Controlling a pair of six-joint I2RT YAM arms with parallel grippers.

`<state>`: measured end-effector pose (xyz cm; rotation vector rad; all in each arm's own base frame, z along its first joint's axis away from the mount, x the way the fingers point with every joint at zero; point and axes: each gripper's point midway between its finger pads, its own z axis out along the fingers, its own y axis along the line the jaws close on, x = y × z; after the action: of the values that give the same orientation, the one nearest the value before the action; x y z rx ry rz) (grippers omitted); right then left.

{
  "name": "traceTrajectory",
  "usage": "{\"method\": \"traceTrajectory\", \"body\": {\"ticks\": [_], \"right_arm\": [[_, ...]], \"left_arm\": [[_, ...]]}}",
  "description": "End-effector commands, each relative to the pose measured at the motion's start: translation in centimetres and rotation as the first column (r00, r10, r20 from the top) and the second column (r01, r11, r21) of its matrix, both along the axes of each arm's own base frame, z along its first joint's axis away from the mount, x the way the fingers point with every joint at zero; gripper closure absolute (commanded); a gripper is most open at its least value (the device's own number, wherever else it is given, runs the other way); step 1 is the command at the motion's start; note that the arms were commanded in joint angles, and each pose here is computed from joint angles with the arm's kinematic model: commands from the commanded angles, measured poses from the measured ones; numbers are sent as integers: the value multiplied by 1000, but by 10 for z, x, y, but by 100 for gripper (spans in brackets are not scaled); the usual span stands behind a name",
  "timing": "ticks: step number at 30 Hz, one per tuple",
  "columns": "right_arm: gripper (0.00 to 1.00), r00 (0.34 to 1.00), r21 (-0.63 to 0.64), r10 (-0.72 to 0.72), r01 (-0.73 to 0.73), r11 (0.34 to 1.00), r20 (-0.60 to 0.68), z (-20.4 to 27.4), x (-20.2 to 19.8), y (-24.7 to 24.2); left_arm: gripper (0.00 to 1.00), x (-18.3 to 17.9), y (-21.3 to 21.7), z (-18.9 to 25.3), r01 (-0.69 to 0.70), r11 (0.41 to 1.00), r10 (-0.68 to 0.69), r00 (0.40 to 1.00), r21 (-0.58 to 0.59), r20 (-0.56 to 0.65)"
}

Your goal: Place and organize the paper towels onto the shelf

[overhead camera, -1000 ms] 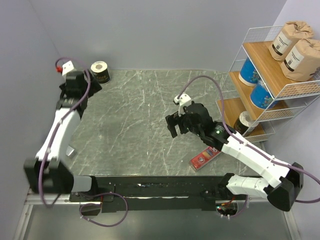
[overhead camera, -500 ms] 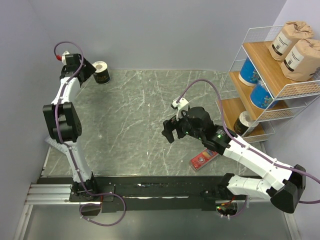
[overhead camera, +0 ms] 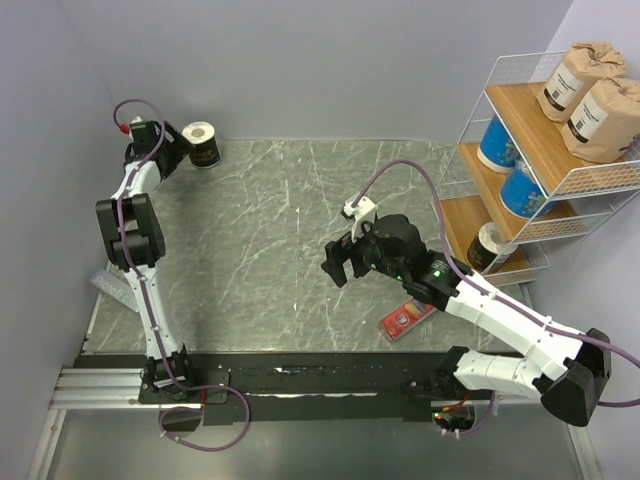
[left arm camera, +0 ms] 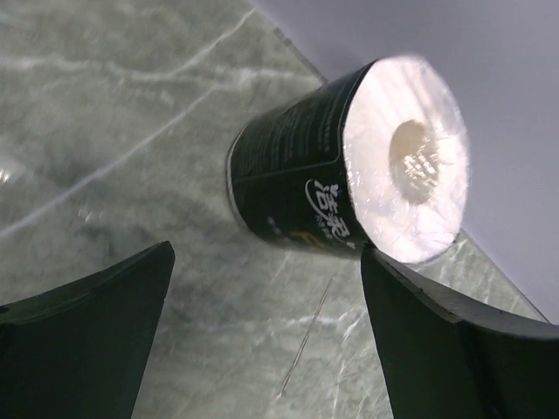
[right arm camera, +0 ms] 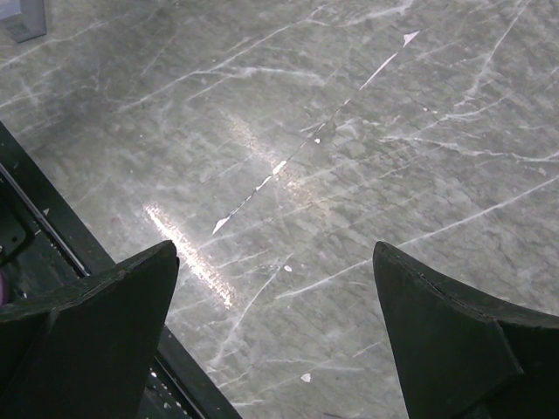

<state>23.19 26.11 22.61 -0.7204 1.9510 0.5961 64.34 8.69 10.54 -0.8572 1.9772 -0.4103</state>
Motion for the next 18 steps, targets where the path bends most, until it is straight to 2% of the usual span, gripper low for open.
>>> {"method": "traceTrajectory", "body": {"ticks": [1,4,8,18], "right_arm": [[1,999,31,-2,0,1000,52,13,4,3],[0,999,20,2,-3,1000,48,10,5,5],[0,999,10,-4,3,1000,43,7,8,5],[1,999,-4,-6,6,1000,49,5,10,5]], "left_arm": [[4,28,-9,53,93,995,-95,973,20,212],[2,27,-11,61,105,994,-109,957,29,270],[2,29,-15,59,124,992,-125,949,25,288],[3,48,-5,27,85,996,-82,967,-1,243]]}}
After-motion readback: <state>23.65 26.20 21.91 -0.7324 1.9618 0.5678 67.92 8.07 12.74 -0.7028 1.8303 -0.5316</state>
